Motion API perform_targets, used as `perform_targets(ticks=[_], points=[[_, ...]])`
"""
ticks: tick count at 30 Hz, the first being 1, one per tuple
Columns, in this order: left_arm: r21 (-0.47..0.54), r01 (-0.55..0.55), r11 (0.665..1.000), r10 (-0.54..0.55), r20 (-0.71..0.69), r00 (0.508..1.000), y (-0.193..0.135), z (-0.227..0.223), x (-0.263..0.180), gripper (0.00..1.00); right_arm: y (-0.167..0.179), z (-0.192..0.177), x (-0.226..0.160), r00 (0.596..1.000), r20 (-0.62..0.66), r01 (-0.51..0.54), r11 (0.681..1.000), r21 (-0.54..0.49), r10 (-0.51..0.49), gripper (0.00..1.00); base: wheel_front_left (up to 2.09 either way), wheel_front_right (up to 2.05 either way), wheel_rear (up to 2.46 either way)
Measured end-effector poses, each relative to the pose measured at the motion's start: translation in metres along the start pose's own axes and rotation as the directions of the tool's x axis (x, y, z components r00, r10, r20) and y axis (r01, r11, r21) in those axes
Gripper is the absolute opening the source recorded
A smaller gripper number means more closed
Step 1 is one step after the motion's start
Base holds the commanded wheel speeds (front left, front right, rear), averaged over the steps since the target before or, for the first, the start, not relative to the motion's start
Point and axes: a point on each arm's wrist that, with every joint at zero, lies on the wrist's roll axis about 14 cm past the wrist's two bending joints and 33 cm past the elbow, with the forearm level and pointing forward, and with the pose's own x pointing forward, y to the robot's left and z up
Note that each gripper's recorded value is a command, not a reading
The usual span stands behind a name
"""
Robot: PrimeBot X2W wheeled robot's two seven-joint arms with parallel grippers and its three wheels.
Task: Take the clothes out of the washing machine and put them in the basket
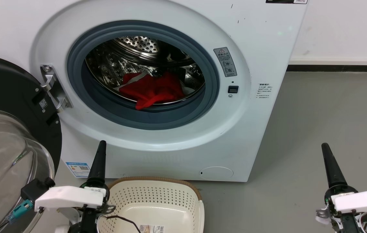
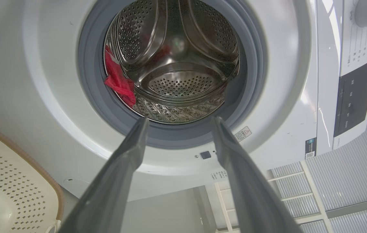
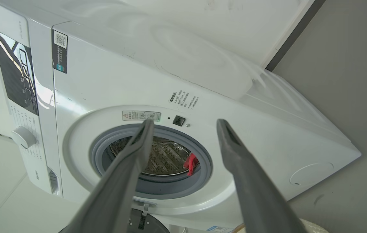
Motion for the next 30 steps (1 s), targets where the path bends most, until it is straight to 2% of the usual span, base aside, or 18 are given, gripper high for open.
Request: perform_targets(ticks=[5, 11, 20, 30], points=[[0.108, 0.015, 0.994, -0.014, -0.003, 1.000, -0.006, -0.002, 0.000, 1.00, 0.008, -0.002, 0.000, 1.000, -0.004, -0.026, 0.994, -0.108, 0.026, 1.00, 0.00, 0.00, 0.00], [0.234, 0.029, 0.972, -0.025, -0.018, 1.000, -0.011, -0.008, 0.000, 1.00, 0.013, -0.007, -0.002, 0.999, -0.015, -0.047, 0.967, -0.250, 0.045, 1.00, 0.00, 0.00, 0.00], [0.390, 0.050, 0.920, -0.044, -0.025, 0.999, -0.017, -0.014, 0.001, 1.00, 0.015, -0.010, -0.003, 0.998, -0.026, -0.066, 0.901, -0.429, 0.061, 1.00, 0.00, 0.00, 0.00], [0.529, 0.068, 0.846, -0.060, -0.032, 0.998, -0.021, -0.018, 0.002, 1.00, 0.016, -0.013, -0.005, 0.997, -0.038, -0.080, 0.816, -0.573, 0.071, 1.00, 0.00, 0.00, 0.00]])
